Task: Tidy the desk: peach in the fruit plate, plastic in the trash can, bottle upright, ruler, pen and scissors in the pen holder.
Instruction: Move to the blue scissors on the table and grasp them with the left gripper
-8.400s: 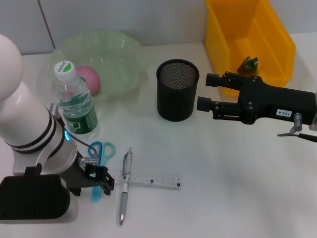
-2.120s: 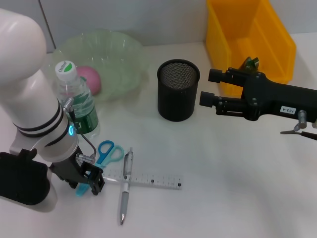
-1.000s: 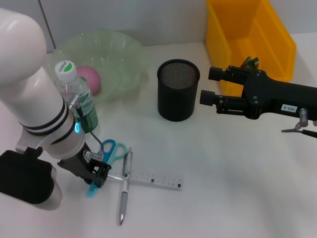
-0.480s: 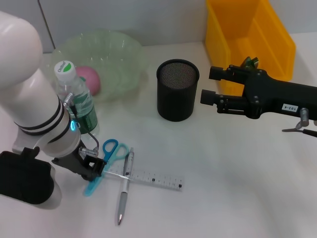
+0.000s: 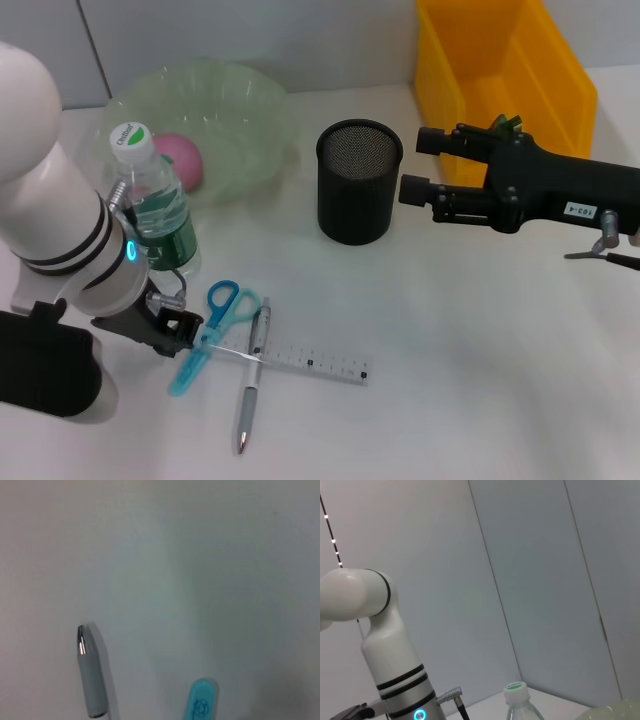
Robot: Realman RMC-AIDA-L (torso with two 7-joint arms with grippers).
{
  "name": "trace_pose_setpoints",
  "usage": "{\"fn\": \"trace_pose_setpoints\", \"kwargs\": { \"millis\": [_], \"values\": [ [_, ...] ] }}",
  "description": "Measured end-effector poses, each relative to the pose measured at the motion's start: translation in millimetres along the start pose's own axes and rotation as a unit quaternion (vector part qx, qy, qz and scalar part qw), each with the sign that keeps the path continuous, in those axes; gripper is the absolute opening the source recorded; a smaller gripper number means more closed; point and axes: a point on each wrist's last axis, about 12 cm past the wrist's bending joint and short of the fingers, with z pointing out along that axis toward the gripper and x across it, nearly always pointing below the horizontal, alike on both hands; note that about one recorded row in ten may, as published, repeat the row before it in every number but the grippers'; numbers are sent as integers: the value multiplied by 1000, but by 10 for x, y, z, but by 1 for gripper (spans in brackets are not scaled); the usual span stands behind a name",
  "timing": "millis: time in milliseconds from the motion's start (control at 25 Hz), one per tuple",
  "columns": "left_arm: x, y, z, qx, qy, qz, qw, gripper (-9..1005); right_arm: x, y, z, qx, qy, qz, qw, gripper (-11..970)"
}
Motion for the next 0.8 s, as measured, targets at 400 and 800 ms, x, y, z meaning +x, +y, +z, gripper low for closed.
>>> {"fn": "trace_pose_setpoints", "kwargs": {
  "millis": [400, 800],
  "values": [
    [-109, -16, -45, 6, -1, -15, 1000, 28, -37, 8, 19, -6, 3, -4, 1000, 825],
    [-150, -8, -55, 4, -7, -31, 999, 77, -69, 13, 19, -10, 3, -4, 1000, 825]
  ]
}}
